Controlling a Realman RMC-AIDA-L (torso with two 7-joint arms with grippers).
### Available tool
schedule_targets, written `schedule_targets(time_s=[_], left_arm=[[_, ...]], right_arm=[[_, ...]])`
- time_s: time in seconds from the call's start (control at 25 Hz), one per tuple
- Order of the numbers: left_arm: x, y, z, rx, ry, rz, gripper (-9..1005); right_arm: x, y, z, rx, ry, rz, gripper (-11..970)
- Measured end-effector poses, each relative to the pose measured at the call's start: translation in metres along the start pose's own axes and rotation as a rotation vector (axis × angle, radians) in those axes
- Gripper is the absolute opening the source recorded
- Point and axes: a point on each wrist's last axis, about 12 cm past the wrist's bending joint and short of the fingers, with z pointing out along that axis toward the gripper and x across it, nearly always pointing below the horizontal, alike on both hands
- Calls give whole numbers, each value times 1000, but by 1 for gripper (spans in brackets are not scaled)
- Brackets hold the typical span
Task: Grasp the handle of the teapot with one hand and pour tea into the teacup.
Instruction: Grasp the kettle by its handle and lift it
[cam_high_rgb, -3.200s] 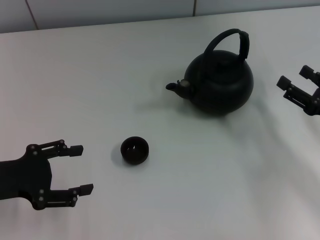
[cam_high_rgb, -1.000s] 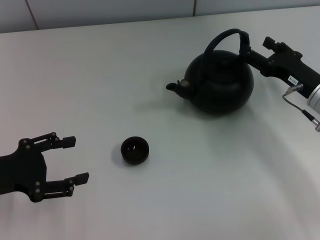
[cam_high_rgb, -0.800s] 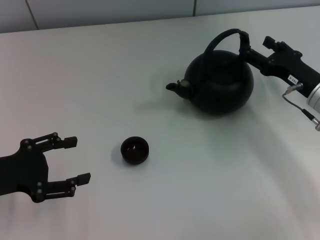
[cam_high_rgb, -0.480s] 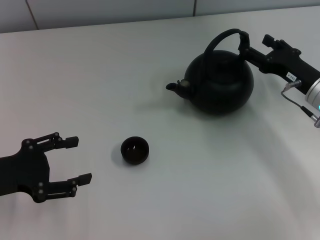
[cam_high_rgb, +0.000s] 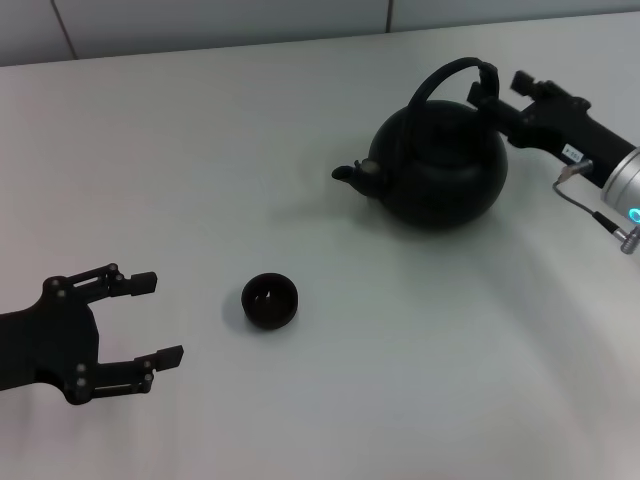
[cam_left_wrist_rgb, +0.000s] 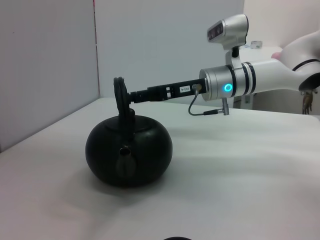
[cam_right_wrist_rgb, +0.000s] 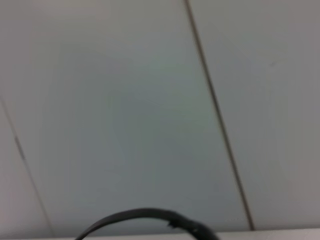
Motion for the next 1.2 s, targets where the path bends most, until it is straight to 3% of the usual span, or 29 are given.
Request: schedule_targets(time_s=[0.08,0.96,1.2], left_arm=[[0,0,0,0,0,0,830],[2,3,0,-25,10,-3,830],[2,3,0,-27,12,-4,830]], right_arm=[[0,1,1,-8,8,-6,800],[0,3,2,-17,3,-7,144],[-1,-2,-6,13,-33,16,145]])
